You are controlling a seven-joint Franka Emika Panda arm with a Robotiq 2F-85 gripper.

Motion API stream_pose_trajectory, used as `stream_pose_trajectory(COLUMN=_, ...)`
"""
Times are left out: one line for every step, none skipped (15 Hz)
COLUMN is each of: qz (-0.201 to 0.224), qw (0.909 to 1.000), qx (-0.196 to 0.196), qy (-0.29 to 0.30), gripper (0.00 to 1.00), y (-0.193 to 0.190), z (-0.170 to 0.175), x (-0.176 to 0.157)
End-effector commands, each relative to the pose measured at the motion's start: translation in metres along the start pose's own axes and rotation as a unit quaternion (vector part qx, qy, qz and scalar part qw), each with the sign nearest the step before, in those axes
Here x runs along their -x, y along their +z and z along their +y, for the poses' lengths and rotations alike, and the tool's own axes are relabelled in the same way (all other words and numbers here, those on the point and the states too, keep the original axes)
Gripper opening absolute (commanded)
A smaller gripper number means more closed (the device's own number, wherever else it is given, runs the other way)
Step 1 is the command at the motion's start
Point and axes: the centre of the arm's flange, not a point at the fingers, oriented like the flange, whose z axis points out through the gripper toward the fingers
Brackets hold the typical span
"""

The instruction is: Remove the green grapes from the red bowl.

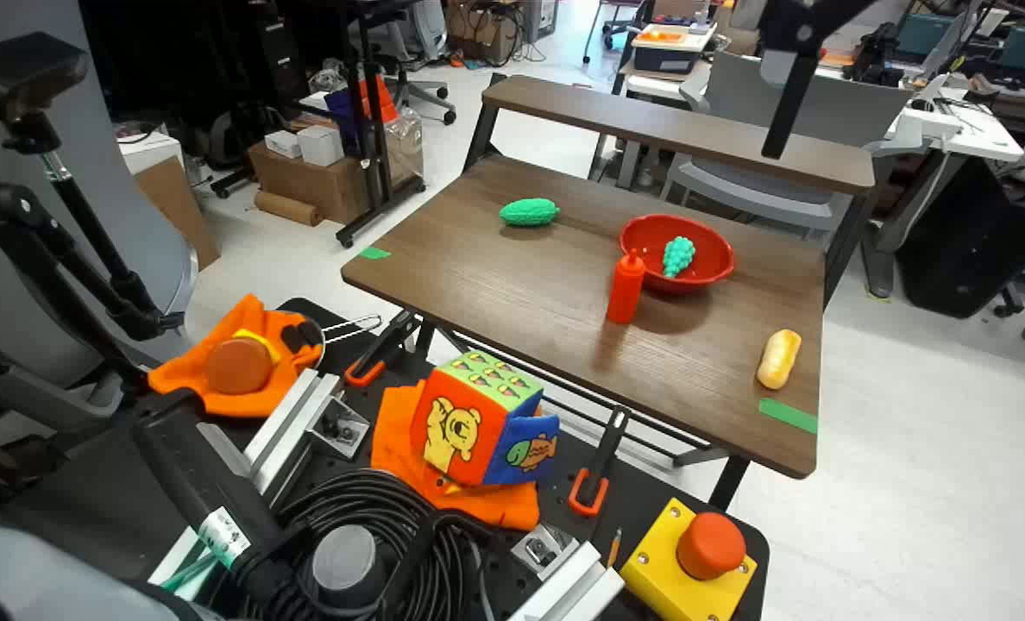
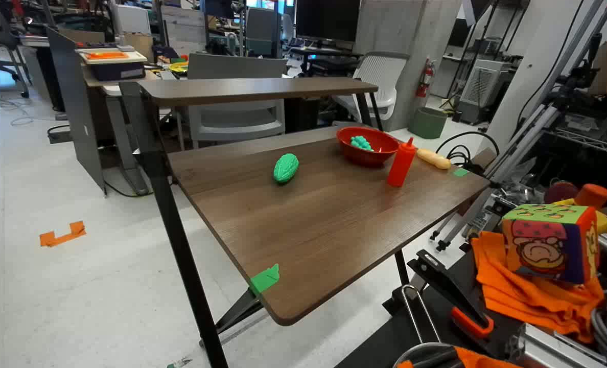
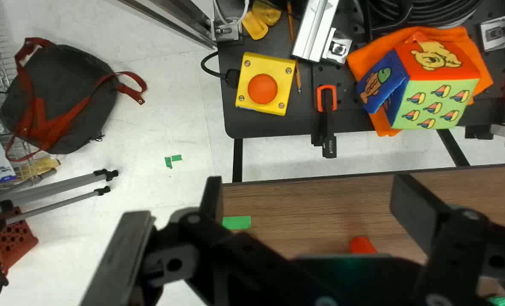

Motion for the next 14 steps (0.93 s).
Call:
stream_pose_trajectory(qz=0.000, qw=1.0000, qx=0.000, qy=0.000, gripper=1.00, y=0.000, z=0.000, x=0.000)
stream_pose_trajectory(qz=0.000, qw=1.0000, qx=0.000, qy=0.000, gripper=1.00, y=0.000, z=0.000, x=0.000)
stream_pose_trajectory(qz=0.000, qw=1.0000, qx=0.000, qy=0.000, gripper=1.00, y=0.000, z=0.000, x=0.000)
stream_pose_trajectory(qz=0.000, qw=1.0000, qx=0.000, qy=0.000, gripper=1.00, y=0.000, z=0.000, x=0.000)
stream_pose_trajectory(qz=-0.001, qw=1.0000, qx=-0.002, qy=0.001, gripper=1.00, y=-0.001, z=-0.003, x=-0.003)
stream_pose_trajectory(qz=0.000, qw=1.0000, qx=-0.004, qy=0.000, gripper=1.00, y=-0.003, z=-0.009, x=-0.013)
stream_pose_trajectory(qz=0.000, qw=1.0000, qx=-0.008, qy=0.004, gripper=1.00, y=-0.004, z=-0.012, x=-0.017)
stream_pose_trajectory(qz=0.006, qw=0.9999, qx=-0.011, qy=0.009, gripper=1.00, y=-0.006, z=-0.018, x=-0.031)
stream_pose_trajectory(qz=0.014, qw=0.9998, qx=-0.014, qy=0.009, gripper=1.00, y=-0.008, z=-0.025, x=-0.043)
stream_pose_trajectory(qz=0.013, qw=0.9997, qx=-0.017, qy=0.008, gripper=1.00, y=-0.009, z=-0.032, x=-0.062)
stream_pose_trajectory(qz=0.021, qw=0.9994, qx=-0.020, qy=0.017, gripper=1.00, y=-0.009, z=-0.039, x=-0.076)
stream_pose_trajectory(qz=0.027, qw=0.9990, qx=-0.025, qy=0.023, gripper=1.00, y=-0.007, z=-0.045, x=-0.095)
stream_pose_trajectory(qz=0.031, qw=0.9987, qx=-0.030, qy=0.026, gripper=1.00, y=-0.003, z=-0.051, x=-0.112)
stream_pose_trajectory(qz=0.037, qw=0.9982, qx=-0.035, qy=0.032, gripper=1.00, y=0.003, z=-0.057, x=-0.130)
